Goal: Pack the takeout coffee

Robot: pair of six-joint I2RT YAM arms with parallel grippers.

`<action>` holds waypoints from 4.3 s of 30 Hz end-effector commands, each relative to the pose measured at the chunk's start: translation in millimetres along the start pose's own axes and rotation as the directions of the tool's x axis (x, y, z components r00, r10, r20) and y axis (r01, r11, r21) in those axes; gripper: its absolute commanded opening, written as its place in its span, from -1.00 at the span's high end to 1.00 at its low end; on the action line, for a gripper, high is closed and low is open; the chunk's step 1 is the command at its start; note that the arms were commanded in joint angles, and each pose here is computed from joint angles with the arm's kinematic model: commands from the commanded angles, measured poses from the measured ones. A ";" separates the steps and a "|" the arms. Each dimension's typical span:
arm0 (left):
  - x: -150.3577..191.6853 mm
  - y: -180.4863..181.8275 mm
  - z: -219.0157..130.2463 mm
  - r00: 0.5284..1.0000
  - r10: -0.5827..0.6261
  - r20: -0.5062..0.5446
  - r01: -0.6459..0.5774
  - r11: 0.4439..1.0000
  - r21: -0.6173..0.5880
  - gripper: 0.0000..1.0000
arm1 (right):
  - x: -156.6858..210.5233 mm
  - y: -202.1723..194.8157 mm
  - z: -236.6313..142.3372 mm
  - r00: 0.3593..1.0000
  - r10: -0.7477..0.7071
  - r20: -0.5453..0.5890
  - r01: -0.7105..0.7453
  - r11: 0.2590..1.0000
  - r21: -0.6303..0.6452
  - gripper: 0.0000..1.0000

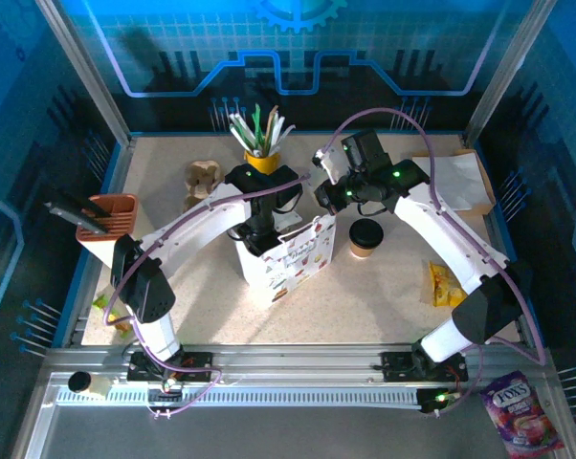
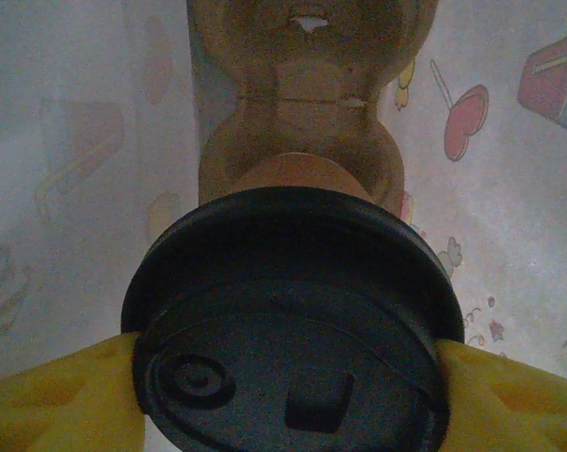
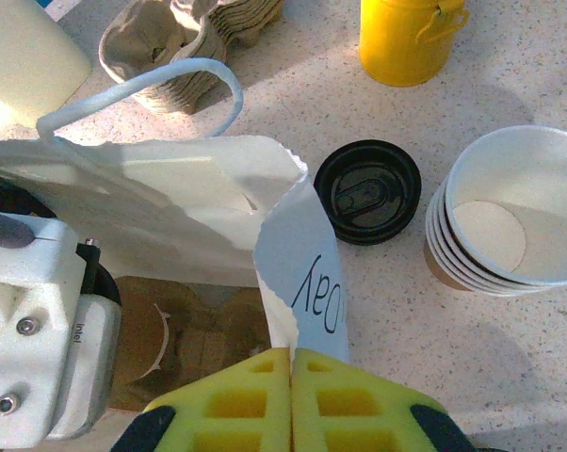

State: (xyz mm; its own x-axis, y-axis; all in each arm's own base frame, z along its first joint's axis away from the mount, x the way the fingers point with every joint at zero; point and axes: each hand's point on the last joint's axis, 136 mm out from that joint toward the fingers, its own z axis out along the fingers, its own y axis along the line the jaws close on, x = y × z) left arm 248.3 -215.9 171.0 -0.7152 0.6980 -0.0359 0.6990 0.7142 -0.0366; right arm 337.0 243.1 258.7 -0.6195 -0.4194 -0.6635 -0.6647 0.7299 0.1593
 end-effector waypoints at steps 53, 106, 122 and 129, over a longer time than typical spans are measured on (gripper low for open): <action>-3.8 -3.0 16.7 0.999 0.021 -0.024 -0.020 0.999 0.048 -0.08 | 0.3 -3.6 4.8 1.000 0.001 -0.011 -0.001 1.000 -0.011 0.84; -0.2 1.5 22.0 0.999 0.009 -0.041 -0.007 0.999 0.048 -0.07 | 0.1 -4.0 6.9 1.000 0.002 -0.017 -0.002 1.000 -0.012 0.84; 6.9 1.7 5.8 0.999 -0.007 -0.048 0.009 0.999 0.040 -0.06 | 1.2 -4.6 8.9 1.000 0.002 -0.021 -0.002 1.000 -0.012 0.84; 7.9 0.7 9.9 0.998 -0.004 -0.064 0.007 0.999 0.050 -0.07 | 1.1 -4.4 9.6 1.000 0.003 -0.023 -0.003 1.000 -0.014 0.84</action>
State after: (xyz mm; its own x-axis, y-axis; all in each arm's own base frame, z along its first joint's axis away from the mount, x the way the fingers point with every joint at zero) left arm 248.0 -213.4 150.2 -0.7152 0.6984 0.0269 0.6959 0.7152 -0.0654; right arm 338.5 246.1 254.4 -0.6251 -0.4224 -0.6563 -0.6678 0.7247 0.1696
